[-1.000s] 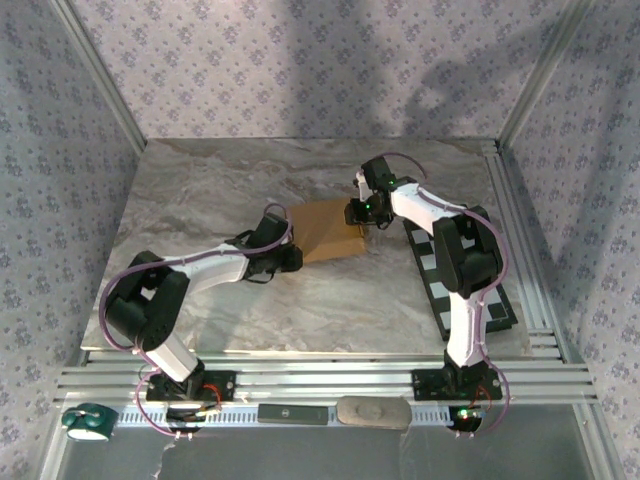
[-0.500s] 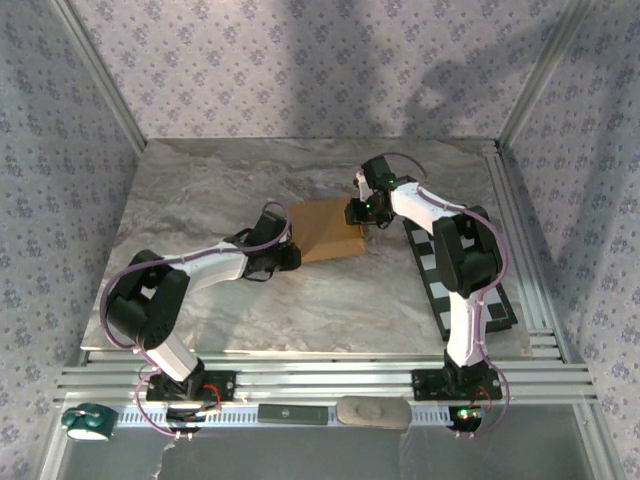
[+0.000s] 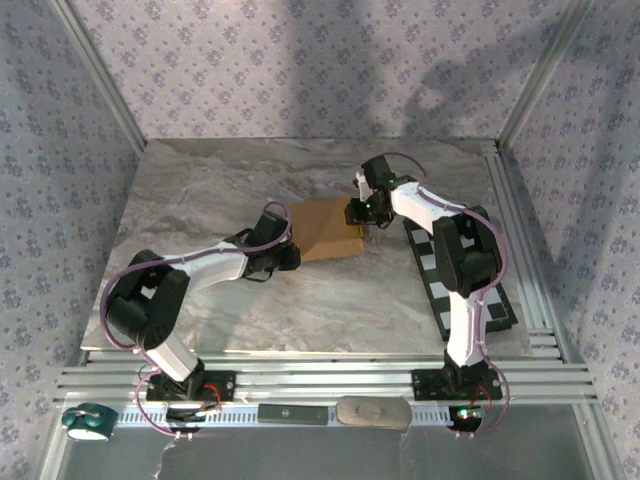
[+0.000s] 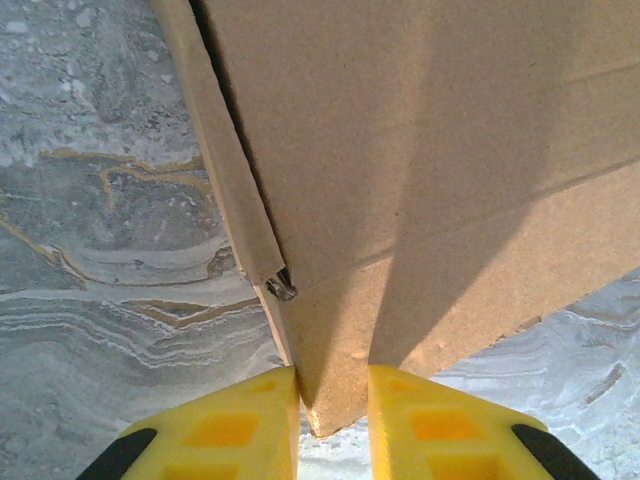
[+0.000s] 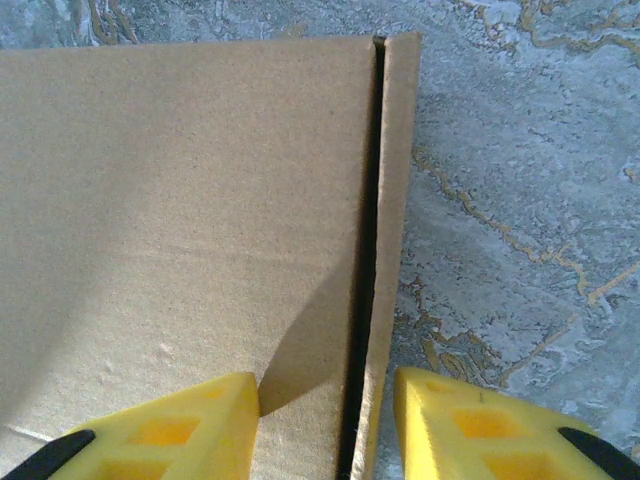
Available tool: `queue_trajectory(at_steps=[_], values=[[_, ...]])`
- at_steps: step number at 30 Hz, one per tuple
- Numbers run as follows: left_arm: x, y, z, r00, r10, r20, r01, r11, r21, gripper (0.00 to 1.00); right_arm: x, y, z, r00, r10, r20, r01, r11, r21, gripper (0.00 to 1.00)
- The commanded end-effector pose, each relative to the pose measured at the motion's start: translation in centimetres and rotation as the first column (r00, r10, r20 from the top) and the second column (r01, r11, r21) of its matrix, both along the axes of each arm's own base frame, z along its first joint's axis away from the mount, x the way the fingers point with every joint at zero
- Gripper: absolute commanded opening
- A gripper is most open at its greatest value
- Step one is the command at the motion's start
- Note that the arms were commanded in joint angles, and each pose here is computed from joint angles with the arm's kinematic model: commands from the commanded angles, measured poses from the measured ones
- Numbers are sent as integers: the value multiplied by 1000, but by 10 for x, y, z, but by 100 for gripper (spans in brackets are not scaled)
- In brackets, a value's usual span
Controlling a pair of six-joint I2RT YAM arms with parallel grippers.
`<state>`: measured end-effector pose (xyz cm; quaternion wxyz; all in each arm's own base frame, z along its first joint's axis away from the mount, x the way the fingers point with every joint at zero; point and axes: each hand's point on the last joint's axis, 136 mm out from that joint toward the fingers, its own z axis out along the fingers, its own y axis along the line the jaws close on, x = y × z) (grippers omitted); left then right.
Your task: Fold the paper box
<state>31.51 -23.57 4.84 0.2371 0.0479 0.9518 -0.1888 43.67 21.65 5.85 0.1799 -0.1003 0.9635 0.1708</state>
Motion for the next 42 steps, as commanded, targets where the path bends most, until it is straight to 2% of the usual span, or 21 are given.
queue_trajectory(at_steps=[1, 12, 23, 30, 42], values=[[3, 5, -7, 1000, -18, 26, 16, 999, 51, 24, -7, -2, -15, 998, 24, -65, -25, 999, -21, 42], [2, 6, -13, 993, -76, 93, 67, 993, 100, 24, -7, -4, -23, 995, 19, -98, -22, 999, -36, 42], [1, 21, -20, 988, -96, 124, 63, 968, 241, 25, -5, -5, -25, 995, 17, -100, -21, 999, -38, 40], [1, 20, -29, 987, -110, 121, 77, 966, 249, 25, -9, -6, -28, 992, 20, -125, -26, 999, -42, 40], [6, 28, -37, 974, -120, 190, 61, 954, 293, 25, -8, -6, -30, 991, 27, -135, -33, 999, -42, 39]])
